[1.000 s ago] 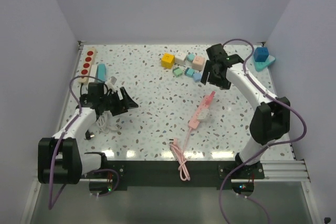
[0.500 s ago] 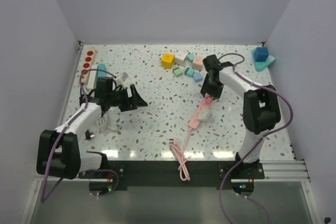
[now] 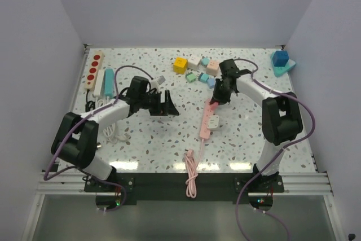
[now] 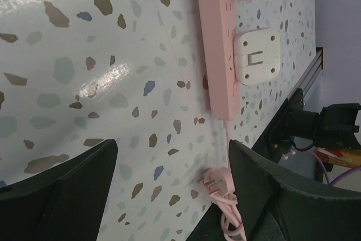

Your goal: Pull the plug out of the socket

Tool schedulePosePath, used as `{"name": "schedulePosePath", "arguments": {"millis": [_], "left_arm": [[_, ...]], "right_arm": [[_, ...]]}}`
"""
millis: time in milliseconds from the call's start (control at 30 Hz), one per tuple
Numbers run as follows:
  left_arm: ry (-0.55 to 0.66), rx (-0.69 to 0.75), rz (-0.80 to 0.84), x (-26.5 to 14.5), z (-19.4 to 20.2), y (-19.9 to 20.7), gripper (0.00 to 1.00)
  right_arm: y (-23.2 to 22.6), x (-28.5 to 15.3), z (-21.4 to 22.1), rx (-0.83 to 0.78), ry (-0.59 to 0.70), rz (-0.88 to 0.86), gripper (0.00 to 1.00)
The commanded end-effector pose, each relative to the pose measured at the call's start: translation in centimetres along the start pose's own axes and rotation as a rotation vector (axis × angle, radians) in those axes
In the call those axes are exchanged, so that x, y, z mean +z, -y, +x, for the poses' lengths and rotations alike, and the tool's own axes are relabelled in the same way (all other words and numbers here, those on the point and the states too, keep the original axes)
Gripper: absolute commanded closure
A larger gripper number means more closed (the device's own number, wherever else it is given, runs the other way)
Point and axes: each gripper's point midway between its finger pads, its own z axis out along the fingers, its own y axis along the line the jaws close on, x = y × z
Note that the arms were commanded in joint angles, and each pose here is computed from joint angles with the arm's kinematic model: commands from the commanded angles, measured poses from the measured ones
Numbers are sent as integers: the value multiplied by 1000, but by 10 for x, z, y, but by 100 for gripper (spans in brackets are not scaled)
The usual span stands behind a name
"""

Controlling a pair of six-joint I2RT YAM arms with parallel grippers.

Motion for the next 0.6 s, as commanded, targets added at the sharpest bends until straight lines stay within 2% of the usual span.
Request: {"name": "schedulePosePath", "arguments": {"millis": [0,200,567], "left_arm": [[56,70,62,20,-28,20,15],[67,139,130,48,-39,36,14],[124,141,161,79,-47,53,15]], "right_arm": [[-73,-37,-9,-200,9,-363,100],[-100,-54,-2,-257,-41,-532,100],[-111,-62,2,-250,-43,-549,100]]}}
